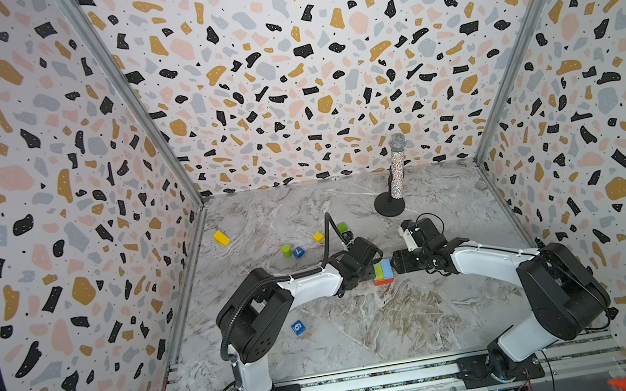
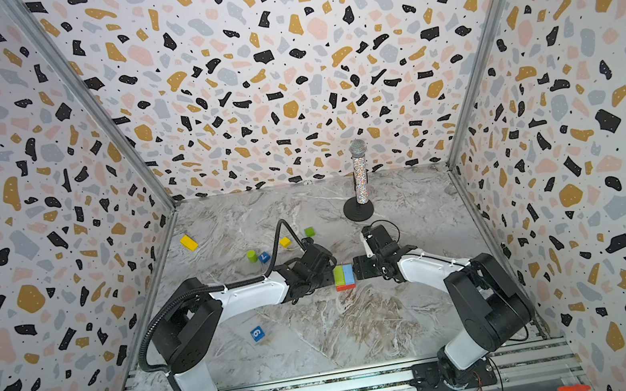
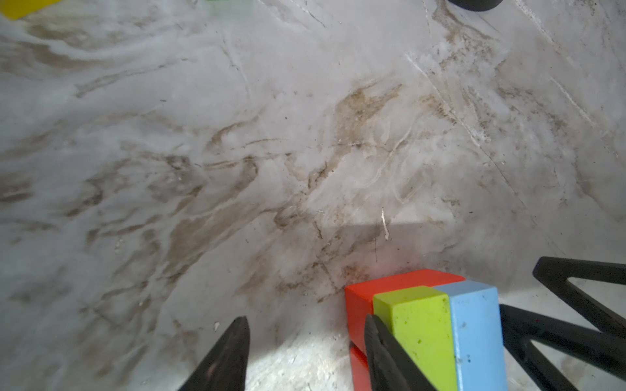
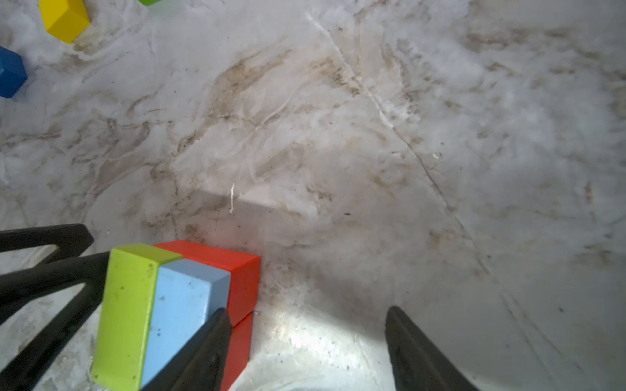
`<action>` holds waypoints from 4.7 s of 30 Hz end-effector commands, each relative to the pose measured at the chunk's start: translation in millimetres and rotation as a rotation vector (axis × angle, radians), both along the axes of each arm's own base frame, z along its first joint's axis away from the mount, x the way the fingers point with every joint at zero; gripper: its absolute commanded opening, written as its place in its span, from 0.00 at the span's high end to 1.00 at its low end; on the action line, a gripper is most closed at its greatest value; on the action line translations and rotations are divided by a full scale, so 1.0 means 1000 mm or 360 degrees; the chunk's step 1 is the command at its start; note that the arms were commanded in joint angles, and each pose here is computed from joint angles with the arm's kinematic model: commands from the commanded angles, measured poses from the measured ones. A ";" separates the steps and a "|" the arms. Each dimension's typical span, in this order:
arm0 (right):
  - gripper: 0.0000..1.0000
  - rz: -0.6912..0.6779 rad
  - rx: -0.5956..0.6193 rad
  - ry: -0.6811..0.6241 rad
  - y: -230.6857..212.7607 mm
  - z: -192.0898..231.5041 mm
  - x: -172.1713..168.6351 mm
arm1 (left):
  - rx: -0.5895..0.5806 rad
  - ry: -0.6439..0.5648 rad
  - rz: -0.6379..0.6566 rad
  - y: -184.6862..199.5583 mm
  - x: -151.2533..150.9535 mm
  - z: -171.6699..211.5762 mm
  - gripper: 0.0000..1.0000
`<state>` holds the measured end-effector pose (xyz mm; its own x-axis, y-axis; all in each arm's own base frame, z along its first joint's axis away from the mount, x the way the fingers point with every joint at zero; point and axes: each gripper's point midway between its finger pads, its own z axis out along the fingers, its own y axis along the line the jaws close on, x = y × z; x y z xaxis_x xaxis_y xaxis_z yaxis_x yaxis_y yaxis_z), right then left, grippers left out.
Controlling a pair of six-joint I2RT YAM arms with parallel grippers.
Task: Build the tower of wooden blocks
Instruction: 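Raise both grippers off the stack and move the right gripper to the green cube, then lower the right gripper over the small green cube and close on it, then lift the green cube with the right gripper and carry it over the stack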
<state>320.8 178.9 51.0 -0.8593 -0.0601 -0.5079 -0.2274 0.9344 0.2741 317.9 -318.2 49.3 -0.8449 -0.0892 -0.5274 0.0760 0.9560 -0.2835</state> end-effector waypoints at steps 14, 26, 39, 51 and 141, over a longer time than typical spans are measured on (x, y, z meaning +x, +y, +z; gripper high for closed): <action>0.24 -0.0041 -0.0016 -0.0250 -0.002 0.097 0.029 | 0.0037 -0.0255 0.0167 0.062 0.021 0.084 0.17; 0.23 0.0085 -0.0023 -0.0280 0.041 0.115 0.061 | 0.0074 -0.0340 0.0331 0.128 0.037 0.099 0.00; 0.25 0.0149 -0.0092 -0.0214 0.074 0.090 0.105 | 0.0104 -0.0384 0.0387 0.164 0.068 0.095 0.00; 0.23 0.0222 -0.0165 -0.0189 0.119 0.063 0.153 | 0.0063 -0.0462 0.0509 0.180 0.076 0.068 0.00; 0.67 0.0386 -0.0208 -0.0147 0.183 0.021 0.163 | -0.0010 -0.0482 0.0534 0.183 0.069 0.058 0.00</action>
<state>490.4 360.6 37.7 -0.7814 -0.3340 -0.5272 -0.4603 0.8789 0.1253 383.9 -135.5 97.1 -0.5953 -0.3147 -0.7393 -0.1555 0.9478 -0.2783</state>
